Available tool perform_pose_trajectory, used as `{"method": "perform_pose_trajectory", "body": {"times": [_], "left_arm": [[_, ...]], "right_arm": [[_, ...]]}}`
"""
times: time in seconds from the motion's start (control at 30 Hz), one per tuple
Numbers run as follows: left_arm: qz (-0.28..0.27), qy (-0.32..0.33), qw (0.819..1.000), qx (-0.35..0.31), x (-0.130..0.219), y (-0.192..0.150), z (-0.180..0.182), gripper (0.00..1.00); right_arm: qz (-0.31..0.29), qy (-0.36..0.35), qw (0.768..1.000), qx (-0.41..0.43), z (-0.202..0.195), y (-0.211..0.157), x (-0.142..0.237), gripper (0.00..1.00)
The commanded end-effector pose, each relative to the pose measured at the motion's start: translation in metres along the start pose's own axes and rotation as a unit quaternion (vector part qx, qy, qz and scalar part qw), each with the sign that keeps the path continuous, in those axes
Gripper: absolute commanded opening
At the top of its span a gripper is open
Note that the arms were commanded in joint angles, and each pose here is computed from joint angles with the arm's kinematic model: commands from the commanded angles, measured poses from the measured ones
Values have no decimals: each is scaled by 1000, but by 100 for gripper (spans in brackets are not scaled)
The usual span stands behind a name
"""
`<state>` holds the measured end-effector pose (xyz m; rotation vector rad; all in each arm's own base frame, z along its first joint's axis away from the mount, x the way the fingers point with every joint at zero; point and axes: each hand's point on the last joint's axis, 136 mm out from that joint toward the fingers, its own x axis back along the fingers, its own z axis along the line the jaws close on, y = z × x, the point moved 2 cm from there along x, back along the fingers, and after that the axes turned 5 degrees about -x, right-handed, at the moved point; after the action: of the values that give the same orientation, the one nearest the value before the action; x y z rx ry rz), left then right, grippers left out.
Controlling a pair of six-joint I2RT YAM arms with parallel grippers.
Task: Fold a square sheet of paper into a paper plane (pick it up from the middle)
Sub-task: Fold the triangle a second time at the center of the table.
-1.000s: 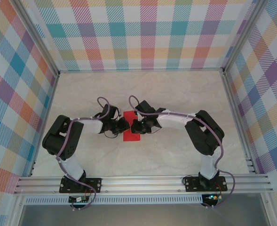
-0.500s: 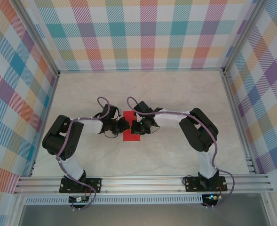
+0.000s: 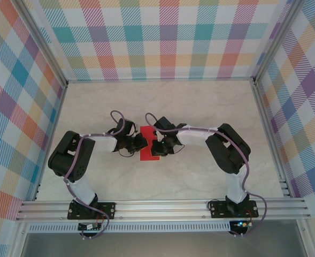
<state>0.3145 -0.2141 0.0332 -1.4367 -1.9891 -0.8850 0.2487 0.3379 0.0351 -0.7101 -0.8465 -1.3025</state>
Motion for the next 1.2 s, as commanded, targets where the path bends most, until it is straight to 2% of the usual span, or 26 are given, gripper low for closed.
{"method": "perform_pose_trajectory", "body": {"times": [0.0,0.33,0.47,0.67,0.73,0.93,1.17], "left_arm": [[3,53,999,14,-5,-6,20,9],[1,53,999,14,-4,-6,19,9],[0,45,999,11,-3,-5,15,9],[-11,-16,1000,3,7,4,-15,14],[-18,-35,999,2,12,7,-24,18],[-37,-28,999,7,25,6,-24,29],[-39,-4,999,26,25,-4,-7,29]], "right_arm": [[41,-20,999,-2,-12,-26,6,12],[48,-40,998,-4,-24,-38,11,13],[34,-46,998,-4,-24,-36,17,13],[-66,-7,998,18,5,-9,52,14],[-87,-11,996,21,8,1,55,16],[-101,-21,995,16,15,26,41,18],[-100,-33,994,4,13,48,25,17]]}}
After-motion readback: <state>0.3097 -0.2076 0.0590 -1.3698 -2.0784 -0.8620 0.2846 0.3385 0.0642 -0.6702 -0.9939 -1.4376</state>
